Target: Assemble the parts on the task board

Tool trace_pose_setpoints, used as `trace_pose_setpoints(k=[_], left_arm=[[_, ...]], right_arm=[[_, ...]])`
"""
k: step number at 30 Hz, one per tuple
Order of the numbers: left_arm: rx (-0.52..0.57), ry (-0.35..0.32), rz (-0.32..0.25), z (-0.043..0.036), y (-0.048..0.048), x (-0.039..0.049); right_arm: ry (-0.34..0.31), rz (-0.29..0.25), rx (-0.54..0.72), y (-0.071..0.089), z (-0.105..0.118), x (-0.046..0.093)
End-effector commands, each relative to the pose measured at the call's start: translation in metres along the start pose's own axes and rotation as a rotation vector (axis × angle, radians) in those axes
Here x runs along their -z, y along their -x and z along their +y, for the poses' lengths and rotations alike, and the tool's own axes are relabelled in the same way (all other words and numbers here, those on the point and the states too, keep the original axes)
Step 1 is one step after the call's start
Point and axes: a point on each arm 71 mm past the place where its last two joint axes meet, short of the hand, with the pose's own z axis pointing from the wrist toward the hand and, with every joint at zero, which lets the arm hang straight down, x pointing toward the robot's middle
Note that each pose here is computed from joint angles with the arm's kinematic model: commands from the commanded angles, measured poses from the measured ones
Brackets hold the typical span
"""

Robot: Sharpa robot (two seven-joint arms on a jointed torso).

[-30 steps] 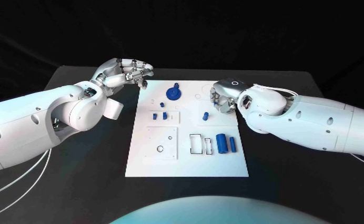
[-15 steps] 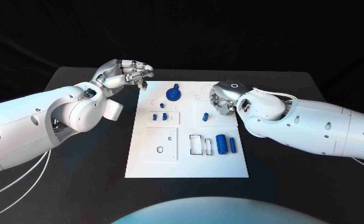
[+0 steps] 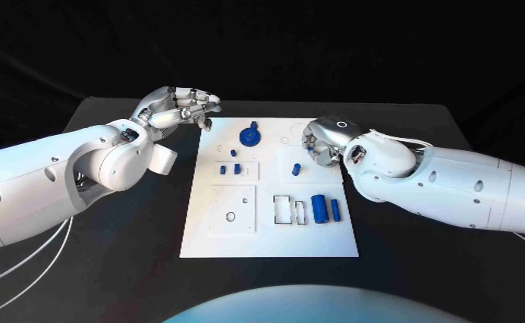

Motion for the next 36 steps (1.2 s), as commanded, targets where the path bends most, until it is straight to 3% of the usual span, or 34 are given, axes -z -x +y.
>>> trace_pose_setpoints(k=[1, 10, 21, 28, 36], left_arm=[[0.002, -0.004, 0.017, -0.0007, -0.0013, -0.0006], [0.000, -0.002, 0.012, -0.0002, 0.0006, -0.0005], [0.004, -0.007, 0.020, -0.0006, -0.0032, -0.0023], [0.010, -0.011, 0.025, -0.0009, -0.0070, -0.0046], [0.017, -0.015, 0.036, -0.0013, -0.0131, -0.0082]], right_arm=[[0.002, -0.032, -0.034, 0.007, 0.002, 0.002], [0.024, -0.045, -0.085, 0.027, 0.009, 0.011], [0.166, -0.044, -0.154, 0.033, 0.067, 0.015], [0.249, -0.018, -0.189, 0.023, 0.103, 0.013], [0.305, 0.035, -0.234, -0.007, 0.134, 0.015]])
